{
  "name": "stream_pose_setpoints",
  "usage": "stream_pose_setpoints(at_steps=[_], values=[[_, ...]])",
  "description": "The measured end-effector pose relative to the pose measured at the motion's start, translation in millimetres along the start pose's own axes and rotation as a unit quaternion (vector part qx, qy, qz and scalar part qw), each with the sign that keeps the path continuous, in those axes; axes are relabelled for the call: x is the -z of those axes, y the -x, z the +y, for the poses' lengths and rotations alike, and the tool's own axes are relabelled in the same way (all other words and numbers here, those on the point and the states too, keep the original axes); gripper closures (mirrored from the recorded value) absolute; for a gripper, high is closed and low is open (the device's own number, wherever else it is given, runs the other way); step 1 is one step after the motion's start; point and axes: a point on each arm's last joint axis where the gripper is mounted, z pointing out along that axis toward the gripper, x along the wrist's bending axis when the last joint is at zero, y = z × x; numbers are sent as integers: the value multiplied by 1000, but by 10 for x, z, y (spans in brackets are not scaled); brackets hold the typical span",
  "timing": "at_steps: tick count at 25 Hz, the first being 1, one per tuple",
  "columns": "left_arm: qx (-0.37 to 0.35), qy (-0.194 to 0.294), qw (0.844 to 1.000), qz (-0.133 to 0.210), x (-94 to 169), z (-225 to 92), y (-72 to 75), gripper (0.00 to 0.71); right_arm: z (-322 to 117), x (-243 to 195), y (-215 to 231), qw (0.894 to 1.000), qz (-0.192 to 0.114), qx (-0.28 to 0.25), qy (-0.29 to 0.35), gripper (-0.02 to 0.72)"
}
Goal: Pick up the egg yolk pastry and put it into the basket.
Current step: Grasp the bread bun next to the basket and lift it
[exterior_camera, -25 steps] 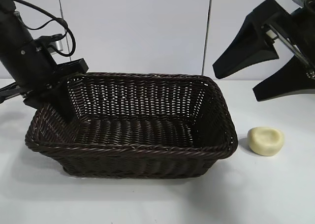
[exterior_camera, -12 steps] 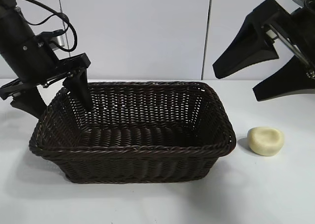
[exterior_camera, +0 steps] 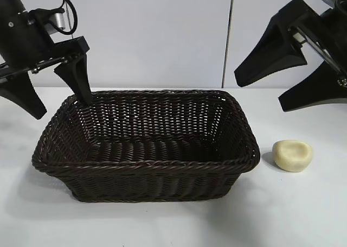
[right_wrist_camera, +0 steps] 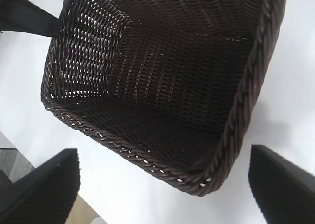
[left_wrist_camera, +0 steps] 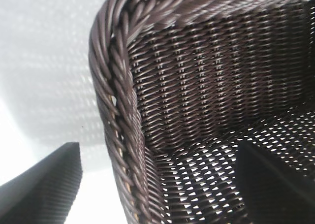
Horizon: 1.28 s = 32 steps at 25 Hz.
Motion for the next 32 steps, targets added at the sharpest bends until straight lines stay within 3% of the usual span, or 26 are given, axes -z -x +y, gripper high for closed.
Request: stream_pose_setpoints(at_steps=[6, 13, 17, 23, 26, 32], values=[[-22, 27, 999, 25, 295, 73, 63, 97, -1, 0, 0, 1000, 0, 0, 0, 41], [-34, 22, 990, 134, 408, 94, -135, 97, -1, 0, 0, 1000, 0, 0, 0, 41], [4, 27, 989, 145, 504, 91, -396, 97, -1, 0, 0, 1000, 0, 0, 0, 41], [83, 25, 983, 159, 713, -4, -934, 99, -1, 0, 0, 1000, 0, 1, -1, 41], [93, 23, 983, 156, 731, -20, -978, 100, -1, 0, 0, 1000, 0, 1, -1, 41], [96, 7, 984, 147, 780, -73, -928, 103, -1, 0, 0, 1000, 0, 1, -1, 41]])
